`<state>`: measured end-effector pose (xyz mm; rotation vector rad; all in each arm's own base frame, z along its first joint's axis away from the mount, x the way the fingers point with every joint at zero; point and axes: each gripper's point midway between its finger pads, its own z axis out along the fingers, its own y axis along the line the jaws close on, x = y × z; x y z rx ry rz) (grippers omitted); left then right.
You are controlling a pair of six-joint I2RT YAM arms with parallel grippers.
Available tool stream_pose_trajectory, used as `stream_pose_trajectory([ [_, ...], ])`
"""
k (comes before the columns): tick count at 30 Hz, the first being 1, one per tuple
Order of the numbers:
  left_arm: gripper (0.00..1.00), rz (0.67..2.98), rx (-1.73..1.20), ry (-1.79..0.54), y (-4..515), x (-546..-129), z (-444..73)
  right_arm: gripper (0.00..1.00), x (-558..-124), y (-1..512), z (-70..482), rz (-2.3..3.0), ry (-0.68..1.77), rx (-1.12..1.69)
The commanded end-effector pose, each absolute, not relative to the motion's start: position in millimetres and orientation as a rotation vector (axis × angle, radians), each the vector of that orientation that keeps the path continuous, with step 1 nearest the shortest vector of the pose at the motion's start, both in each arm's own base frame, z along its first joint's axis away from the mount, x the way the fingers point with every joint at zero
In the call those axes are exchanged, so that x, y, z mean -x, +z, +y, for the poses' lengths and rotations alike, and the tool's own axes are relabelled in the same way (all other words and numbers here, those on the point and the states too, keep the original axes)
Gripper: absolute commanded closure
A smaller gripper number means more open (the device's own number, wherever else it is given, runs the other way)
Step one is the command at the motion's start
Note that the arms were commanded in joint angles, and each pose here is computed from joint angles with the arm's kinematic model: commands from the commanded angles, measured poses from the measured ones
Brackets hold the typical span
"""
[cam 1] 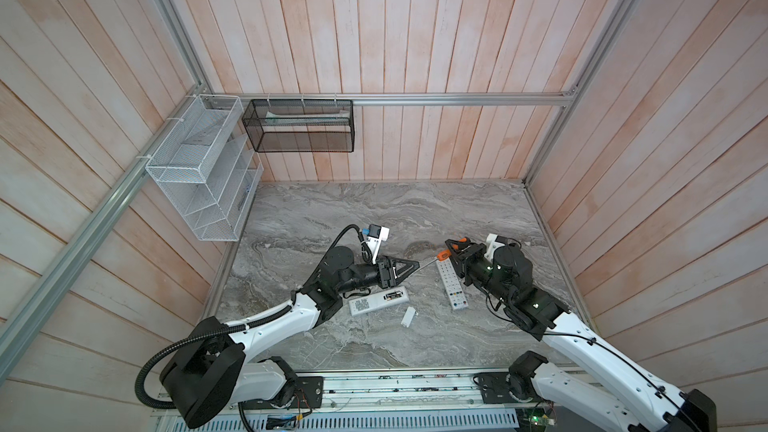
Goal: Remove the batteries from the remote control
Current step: 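Open the left gripper and draw it back while the right gripper holds the screwdriver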
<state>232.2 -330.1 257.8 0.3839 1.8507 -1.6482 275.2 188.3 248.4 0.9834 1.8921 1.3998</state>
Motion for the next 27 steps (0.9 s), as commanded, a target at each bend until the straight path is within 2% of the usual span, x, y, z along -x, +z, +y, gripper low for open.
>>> stream_pose_trajectory([
  [1, 0.48, 1.792, -0.407, -1.659, 276.9, -235.5, -336.0, 1.00, -274.0, 257.4, 184.0, 1.839, 1.419, -0.989],
  [3, 0.47, 1.803, -0.434, -1.681, 275.0, -232.4, -341.7, 1.00, -273.4, 257.2, 182.4, 1.835, 1.415, -0.994],
  [6, 0.37, 1.836, -0.469, -1.675, 268.8, -229.4, -351.1, 1.00, -272.9, 257.8, 182.2, 1.837, 1.413, -0.989],
  [10, 0.37, 1.858, -0.478, -1.669, 263.9, -229.7, -356.8, 1.00, -272.8, 258.8, 181.8, 1.837, 1.410, -0.987],
  [13, 0.47, 1.860, -0.477, -1.666, 264.7, -230.5, -357.3, 1.00, -272.4, 259.0, 181.5, 1.837, 1.407, -0.984],
  [18, 0.68, 1.876, -0.493, -1.654, 263.2, -230.0, -358.3, 1.00, -272.1, 257.0, 180.1, 1.835, 1.400, -0.991],
  [27, 0.94, 1.891, -0.503, -1.642, 259.5, -229.8, -358.9, 1.00, -272.1, 255.1, 182.4, 1.842, 1.402, -0.987],
])
